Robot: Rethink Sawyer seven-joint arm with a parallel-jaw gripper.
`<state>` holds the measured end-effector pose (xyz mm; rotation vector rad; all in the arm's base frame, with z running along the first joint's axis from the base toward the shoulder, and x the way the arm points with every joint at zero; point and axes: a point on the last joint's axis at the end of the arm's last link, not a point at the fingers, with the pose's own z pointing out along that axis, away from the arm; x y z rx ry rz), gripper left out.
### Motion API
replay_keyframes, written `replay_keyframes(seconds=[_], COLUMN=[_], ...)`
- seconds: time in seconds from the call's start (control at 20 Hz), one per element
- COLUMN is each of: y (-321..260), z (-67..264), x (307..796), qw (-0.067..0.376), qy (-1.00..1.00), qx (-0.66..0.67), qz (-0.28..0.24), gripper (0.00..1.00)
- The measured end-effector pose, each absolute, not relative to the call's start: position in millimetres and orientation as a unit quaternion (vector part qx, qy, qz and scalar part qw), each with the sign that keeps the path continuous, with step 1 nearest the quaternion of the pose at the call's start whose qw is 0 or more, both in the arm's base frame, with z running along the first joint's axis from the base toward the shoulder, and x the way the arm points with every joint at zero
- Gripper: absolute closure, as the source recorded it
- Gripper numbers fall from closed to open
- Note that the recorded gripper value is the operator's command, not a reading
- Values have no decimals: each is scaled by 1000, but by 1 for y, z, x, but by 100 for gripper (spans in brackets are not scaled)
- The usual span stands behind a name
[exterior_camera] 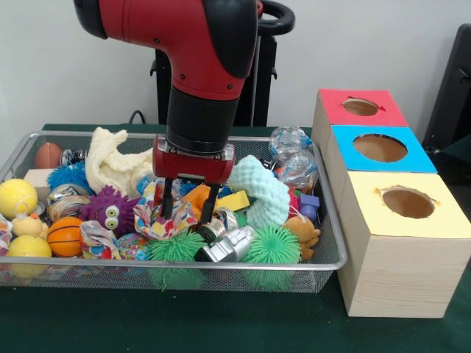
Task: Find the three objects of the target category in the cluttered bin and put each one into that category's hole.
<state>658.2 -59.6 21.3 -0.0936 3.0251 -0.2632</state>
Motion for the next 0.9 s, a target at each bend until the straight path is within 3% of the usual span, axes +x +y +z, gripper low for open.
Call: replay_keyframes(seconds=[0.6,0.65,0.9], y=[-66,-68,-69], z=[21,21,20], x=[658,658,658], qw=[55,54,54], qy=[994,994,994], qx=[-26,-25,-23], qz=[-87,-87,-87], gripper=[0,100,100])
